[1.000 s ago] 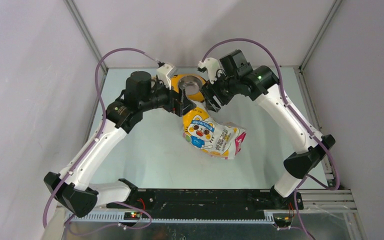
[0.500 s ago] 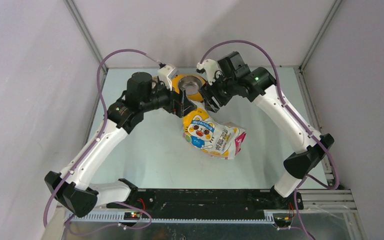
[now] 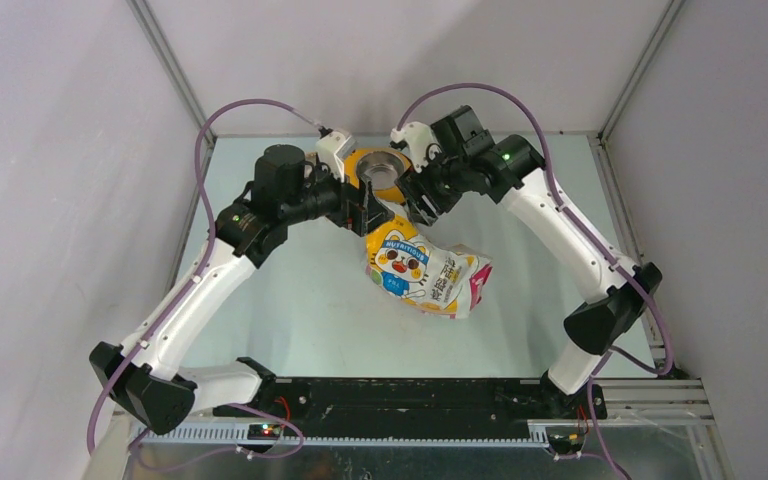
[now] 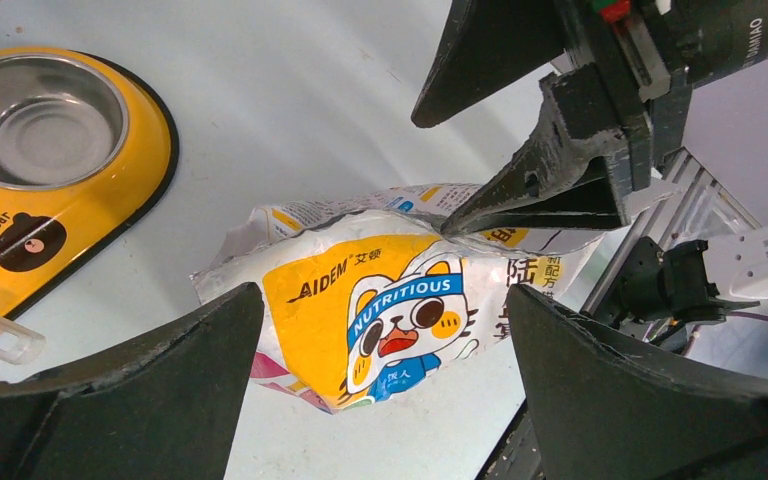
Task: Serve the pet food
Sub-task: Open the pet food bag at the center of the board.
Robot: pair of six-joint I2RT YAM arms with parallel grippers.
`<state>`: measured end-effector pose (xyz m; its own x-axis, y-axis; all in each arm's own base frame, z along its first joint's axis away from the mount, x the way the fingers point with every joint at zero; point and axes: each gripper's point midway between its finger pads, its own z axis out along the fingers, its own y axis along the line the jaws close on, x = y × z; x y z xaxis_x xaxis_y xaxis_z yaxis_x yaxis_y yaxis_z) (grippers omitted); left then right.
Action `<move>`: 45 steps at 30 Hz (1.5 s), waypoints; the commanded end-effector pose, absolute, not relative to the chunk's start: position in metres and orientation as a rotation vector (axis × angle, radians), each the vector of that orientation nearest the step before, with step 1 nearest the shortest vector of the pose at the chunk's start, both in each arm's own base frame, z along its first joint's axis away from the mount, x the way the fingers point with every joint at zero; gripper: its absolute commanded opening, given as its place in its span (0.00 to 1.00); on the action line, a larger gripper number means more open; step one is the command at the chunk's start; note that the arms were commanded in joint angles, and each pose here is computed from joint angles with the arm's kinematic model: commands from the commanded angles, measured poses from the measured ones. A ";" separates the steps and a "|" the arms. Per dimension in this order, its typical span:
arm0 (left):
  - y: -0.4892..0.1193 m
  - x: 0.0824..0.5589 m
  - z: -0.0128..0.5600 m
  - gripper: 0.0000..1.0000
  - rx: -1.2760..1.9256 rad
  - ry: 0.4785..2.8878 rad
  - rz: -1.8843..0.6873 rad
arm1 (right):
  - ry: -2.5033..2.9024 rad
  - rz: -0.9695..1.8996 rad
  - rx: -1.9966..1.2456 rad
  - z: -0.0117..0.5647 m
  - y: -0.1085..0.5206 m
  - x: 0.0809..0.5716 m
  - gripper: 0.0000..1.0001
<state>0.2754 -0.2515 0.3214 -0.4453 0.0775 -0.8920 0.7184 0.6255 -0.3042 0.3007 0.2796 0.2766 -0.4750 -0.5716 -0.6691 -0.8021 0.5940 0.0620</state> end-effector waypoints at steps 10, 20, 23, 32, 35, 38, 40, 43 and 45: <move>-0.257 0.272 0.337 1.00 0.654 1.841 -0.888 | 2.221 0.378 -1.022 0.271 0.281 0.319 0.59; -0.256 0.272 0.339 1.00 0.656 1.836 -0.881 | 2.231 0.327 -1.020 0.270 0.276 0.320 0.47; -0.256 0.272 0.339 1.00 0.656 1.837 -0.880 | 2.223 0.310 -1.008 0.274 0.273 0.322 0.44; -0.256 0.272 0.338 1.00 0.657 1.836 -0.879 | 2.218 0.375 -1.029 0.279 0.274 0.315 0.43; -0.255 0.272 0.340 1.00 0.657 1.835 -0.877 | 2.263 0.388 -1.068 0.264 0.277 0.313 0.44; -0.254 0.272 0.341 1.00 0.659 1.831 -0.868 | 2.299 0.411 -1.097 0.254 0.281 0.310 0.46; -0.252 0.271 0.343 1.00 0.659 1.825 -0.861 | 2.310 0.430 -1.109 0.251 0.283 0.310 0.46; -0.249 0.270 0.347 1.00 0.655 1.815 -0.860 | 2.325 0.444 -1.111 0.251 0.283 0.312 0.47; -0.248 0.270 0.350 1.00 0.653 1.809 -0.862 | 2.330 0.414 -1.092 0.252 0.280 0.317 0.47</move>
